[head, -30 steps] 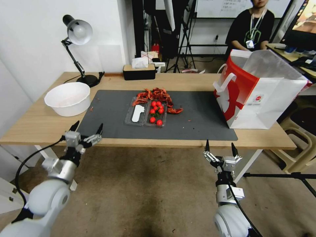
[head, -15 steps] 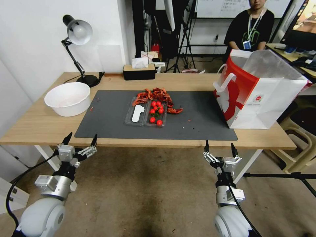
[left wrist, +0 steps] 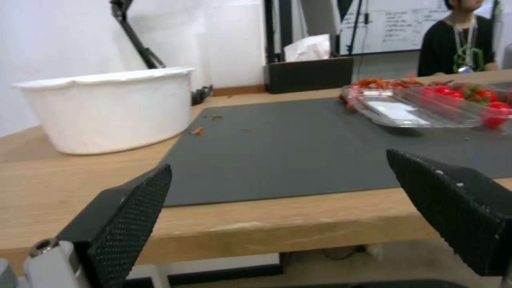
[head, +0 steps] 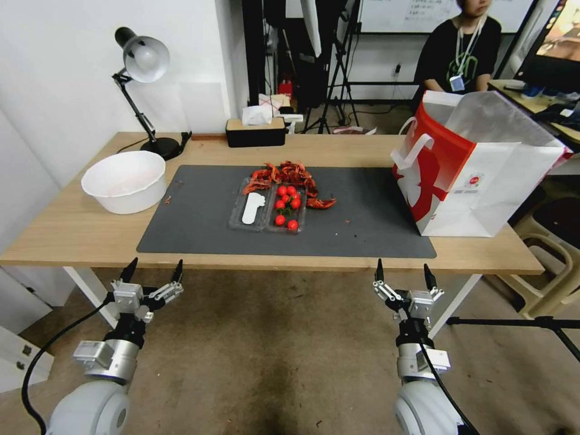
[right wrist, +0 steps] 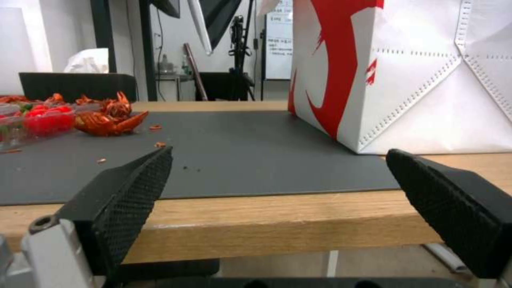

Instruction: Pick up the trash from the table and place it into the takeout bag.

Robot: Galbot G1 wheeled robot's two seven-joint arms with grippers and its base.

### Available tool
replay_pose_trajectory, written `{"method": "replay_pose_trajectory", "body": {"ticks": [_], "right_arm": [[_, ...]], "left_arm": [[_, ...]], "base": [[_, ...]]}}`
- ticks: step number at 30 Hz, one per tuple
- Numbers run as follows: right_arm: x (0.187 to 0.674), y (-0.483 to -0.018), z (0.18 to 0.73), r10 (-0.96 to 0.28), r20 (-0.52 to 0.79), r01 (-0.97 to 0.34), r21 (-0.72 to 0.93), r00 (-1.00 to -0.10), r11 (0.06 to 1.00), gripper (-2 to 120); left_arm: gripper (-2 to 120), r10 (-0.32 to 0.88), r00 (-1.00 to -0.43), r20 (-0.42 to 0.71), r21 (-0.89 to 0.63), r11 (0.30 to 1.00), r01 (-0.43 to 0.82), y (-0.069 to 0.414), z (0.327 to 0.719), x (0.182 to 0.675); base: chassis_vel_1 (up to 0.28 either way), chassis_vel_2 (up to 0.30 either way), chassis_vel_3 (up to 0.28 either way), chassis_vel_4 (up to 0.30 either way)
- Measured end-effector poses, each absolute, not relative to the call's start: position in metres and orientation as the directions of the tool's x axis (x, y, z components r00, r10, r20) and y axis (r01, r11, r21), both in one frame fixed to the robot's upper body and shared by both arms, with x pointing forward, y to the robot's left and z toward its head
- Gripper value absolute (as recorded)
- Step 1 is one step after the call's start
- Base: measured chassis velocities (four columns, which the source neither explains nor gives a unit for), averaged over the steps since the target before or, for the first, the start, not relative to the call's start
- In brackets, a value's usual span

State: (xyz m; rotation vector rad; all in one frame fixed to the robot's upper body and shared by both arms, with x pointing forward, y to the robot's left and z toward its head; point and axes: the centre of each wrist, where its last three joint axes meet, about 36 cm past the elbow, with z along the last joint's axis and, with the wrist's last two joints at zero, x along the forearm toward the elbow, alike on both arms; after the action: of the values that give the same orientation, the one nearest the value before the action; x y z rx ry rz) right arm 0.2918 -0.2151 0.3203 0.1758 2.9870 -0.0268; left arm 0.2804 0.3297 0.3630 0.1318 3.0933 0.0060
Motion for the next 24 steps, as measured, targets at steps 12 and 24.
{"method": "replay_pose_trajectory", "body": {"ticks": [12, 24], "right_arm": [[0.286, -0.214, 0.32, 0.103, -0.146, 0.107, -0.019, -0.984, 0.994, 100], [0.285, -0.214, 0.32, 0.101, -0.146, 0.106, -0.025, -0.984, 0.994, 100]], "left_arm": [[100, 0.119, -0.991, -0.06, 0.011, 0.993, 0.118, 0.325, 0.362, 0.291], [100, 0.119, -0.991, -0.058, 0.013, 0.993, 0.119, 0.325, 0.362, 0.291]], "base": [[0.0, 0.0, 0.0, 0.0], [0.0, 0.0, 0.0, 0.0]]}}
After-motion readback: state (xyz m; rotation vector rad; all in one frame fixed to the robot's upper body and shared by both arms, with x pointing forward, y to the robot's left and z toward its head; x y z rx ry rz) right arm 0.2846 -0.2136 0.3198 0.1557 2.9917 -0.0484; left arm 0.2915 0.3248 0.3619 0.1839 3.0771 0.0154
